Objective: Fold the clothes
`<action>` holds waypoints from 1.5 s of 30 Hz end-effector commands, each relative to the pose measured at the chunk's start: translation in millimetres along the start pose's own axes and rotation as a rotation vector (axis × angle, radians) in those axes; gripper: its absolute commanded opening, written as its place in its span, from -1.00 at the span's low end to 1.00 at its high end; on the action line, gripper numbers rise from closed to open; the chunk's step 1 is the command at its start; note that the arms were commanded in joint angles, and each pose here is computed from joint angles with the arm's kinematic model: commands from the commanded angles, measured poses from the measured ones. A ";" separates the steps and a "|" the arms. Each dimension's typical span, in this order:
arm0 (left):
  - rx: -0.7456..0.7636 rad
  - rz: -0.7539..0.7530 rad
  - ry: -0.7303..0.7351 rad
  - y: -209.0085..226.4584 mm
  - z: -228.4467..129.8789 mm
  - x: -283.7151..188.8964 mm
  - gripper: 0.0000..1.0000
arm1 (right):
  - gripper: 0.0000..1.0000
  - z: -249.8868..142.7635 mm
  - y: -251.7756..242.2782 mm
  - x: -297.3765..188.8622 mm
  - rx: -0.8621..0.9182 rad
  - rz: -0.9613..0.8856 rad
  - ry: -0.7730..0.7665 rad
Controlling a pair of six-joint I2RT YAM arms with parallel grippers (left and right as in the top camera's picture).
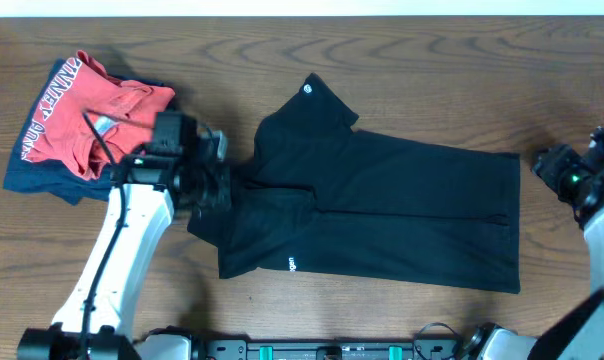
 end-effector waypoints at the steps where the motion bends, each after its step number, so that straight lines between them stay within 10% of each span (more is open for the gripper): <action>1: 0.131 -0.044 -0.075 -17.3 28.2 -7.7 -0.39 | 0.31 -11.0 1.6 24.5 -0.018 0.017 0.058; 15: 0.379 -0.184 -0.239 -117.9 154.4 89.6 -0.34 | 0.33 -40.7 -4.8 36.6 0.024 0.008 0.179; 19: 0.419 -0.221 -0.304 -134.2 178.8 129.9 0.13 | 0.33 -50.4 -5.1 34.6 0.038 0.004 0.219; 34: 0.409 -0.231 -0.330 -115.1 184.1 221.1 0.15 | 0.32 -56.8 -5.2 33.1 0.047 0.002 0.247; 45: 0.358 -0.297 -0.265 -119.6 172.2 223.3 -0.88 | 0.29 -39.0 -9.8 37.0 -0.008 -0.020 0.170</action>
Point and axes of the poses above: each gripper's point midway between its finger pads, its own x axis out along the fingers, its own y axis along the line the jaws close on, z = x × y, the point moved 1 cm from there along -x, back along the fingers, and after that the axes turned 11 degrees about -x, right-handed, at the moved point
